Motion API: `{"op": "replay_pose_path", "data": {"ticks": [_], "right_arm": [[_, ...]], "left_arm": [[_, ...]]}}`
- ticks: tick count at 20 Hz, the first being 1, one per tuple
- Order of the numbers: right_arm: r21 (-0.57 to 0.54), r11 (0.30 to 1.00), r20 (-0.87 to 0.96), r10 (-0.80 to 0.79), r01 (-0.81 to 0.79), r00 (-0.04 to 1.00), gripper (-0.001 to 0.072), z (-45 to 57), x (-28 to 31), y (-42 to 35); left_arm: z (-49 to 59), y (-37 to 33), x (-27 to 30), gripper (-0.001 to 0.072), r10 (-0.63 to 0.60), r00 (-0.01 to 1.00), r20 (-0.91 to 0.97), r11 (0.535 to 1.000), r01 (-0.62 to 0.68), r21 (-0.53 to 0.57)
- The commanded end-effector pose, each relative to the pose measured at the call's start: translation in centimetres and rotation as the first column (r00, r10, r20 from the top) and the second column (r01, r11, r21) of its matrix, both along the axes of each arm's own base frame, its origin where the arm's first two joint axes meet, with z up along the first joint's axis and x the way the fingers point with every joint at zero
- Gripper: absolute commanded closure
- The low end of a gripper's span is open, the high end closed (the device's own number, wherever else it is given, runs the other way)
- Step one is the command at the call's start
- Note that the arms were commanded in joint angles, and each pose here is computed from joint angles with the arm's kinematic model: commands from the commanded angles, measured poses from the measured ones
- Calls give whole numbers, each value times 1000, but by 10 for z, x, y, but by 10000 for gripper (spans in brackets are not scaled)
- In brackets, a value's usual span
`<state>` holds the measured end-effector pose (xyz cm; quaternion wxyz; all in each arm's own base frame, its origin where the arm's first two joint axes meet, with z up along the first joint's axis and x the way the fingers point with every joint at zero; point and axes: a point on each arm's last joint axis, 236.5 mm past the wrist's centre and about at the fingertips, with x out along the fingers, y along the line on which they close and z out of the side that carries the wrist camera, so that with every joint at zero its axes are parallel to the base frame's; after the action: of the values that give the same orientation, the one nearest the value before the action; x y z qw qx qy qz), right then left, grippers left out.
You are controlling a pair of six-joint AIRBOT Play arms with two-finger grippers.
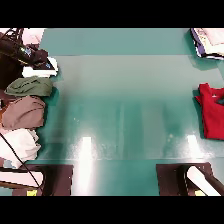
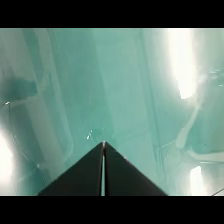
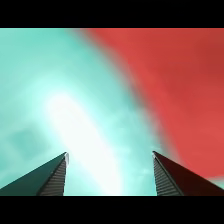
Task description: Fold the shirts.
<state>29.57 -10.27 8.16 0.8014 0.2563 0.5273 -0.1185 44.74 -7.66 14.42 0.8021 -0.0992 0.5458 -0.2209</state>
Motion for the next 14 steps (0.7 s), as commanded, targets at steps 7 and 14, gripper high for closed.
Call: {"op": "replay_pose_path", "data": {"ticks": [7, 14], "right_arm": [[118, 659, 88, 738, -743, 669, 585, 9, 6, 295], [98, 488, 117, 860, -867, 497, 696, 31, 3, 372]], "left_arm": [[2, 0, 5, 684, 11, 1000, 21, 1000, -11, -1], [2, 0, 5, 684, 11, 1000, 21, 1000, -11, -1]]}}
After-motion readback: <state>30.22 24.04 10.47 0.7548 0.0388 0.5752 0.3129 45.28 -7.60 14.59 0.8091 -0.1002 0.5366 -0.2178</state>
